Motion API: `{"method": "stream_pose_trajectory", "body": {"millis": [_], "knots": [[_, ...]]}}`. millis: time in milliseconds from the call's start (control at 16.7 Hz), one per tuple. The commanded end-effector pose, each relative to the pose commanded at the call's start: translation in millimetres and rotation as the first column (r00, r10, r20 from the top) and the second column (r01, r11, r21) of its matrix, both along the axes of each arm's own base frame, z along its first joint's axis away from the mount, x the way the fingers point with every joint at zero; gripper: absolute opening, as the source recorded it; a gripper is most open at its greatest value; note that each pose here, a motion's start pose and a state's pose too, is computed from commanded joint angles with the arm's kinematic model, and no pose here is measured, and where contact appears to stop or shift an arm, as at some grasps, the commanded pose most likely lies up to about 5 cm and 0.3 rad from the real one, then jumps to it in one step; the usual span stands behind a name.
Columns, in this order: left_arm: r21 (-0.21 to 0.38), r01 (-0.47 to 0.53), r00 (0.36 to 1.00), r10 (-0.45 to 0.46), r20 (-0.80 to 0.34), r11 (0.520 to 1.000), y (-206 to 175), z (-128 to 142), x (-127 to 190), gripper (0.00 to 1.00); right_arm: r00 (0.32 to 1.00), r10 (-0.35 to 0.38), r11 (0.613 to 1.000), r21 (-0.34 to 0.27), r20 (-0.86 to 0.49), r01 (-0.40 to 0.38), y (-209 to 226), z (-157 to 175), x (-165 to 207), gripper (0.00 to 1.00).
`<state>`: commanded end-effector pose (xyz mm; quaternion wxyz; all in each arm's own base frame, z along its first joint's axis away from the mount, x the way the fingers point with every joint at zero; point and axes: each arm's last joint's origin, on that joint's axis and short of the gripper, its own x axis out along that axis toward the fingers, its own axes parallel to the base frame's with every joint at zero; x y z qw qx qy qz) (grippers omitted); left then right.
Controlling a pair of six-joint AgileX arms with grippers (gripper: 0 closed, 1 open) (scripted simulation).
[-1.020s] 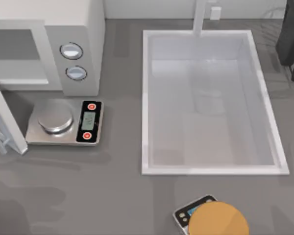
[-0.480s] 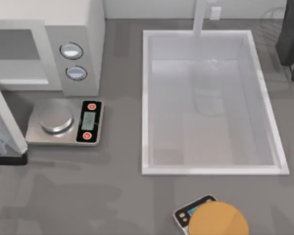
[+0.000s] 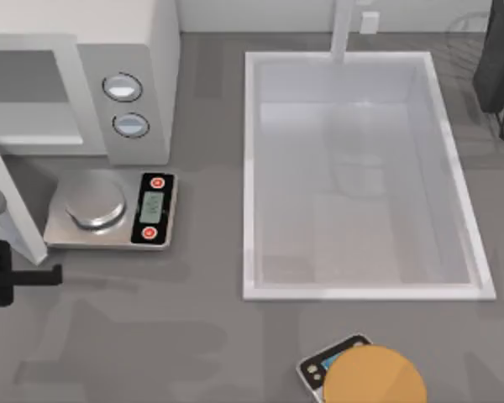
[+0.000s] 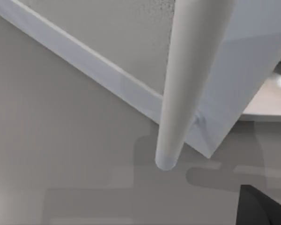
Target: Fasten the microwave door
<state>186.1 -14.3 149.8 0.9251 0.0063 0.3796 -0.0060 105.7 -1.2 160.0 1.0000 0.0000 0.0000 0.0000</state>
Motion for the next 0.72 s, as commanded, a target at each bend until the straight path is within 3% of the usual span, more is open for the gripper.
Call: {"method": "stream_pose_trajectory", "body": {"millis": [240,720], "knots": [[-0.001,0.000,1.000,0.000,0.012,1.000,-0.6,5.0,15.3,0.00,1.000,0.000,1.000,0.000,0.000,0.000,0.0,0.0,0.0,1.00],[0.001,0.000,1.000,0.000,-0.011,1.000,-2.1,-9.6,92.2,0.00,1.000,0.000,1.000,0.000,0.000,0.000,0.0,0.0,0.0,1.00]]}}
